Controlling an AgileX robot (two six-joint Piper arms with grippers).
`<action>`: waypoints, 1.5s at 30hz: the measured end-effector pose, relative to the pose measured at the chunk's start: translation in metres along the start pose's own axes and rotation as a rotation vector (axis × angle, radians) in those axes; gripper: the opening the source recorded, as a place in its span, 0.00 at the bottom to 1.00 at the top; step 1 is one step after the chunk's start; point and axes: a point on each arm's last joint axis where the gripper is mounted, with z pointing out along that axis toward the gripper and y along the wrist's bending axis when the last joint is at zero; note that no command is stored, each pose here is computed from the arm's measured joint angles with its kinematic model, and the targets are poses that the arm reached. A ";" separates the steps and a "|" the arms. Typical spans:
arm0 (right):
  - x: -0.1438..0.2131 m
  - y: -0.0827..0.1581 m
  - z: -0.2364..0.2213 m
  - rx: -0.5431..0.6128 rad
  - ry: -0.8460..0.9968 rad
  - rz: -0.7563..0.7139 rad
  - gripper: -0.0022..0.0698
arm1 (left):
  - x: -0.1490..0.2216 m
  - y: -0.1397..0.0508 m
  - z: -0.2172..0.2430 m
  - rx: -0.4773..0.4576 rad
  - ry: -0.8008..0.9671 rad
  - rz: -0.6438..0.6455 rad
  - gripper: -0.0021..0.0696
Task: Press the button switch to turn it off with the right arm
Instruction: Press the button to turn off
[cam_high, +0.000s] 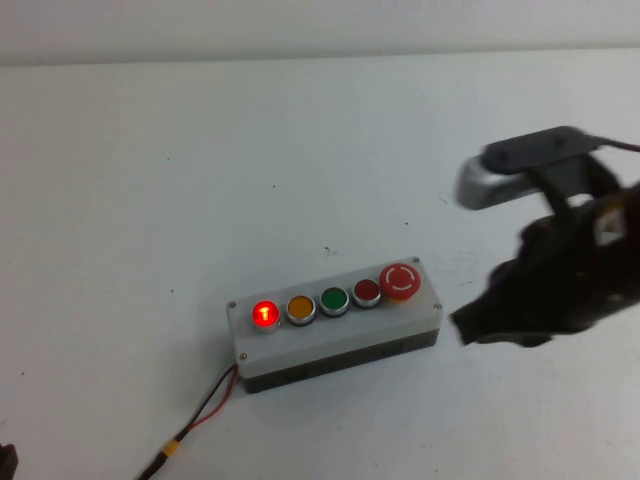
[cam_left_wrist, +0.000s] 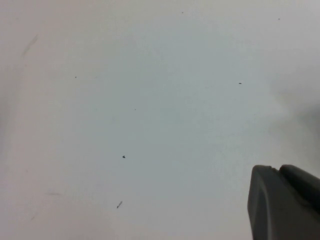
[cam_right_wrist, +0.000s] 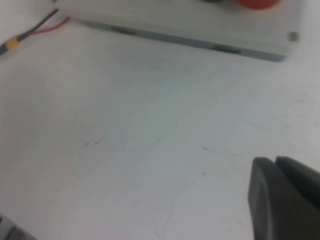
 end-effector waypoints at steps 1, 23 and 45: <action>-0.007 0.012 0.008 -0.002 0.021 -0.042 0.01 | 0.000 0.000 0.000 0.000 0.000 0.000 0.03; -0.114 0.120 0.127 -0.024 0.134 -0.299 0.01 | 0.000 0.000 0.000 0.000 0.000 0.000 0.03; -0.120 0.117 0.151 0.016 0.161 -0.330 0.01 | 0.000 0.000 0.000 0.000 0.000 0.000 0.03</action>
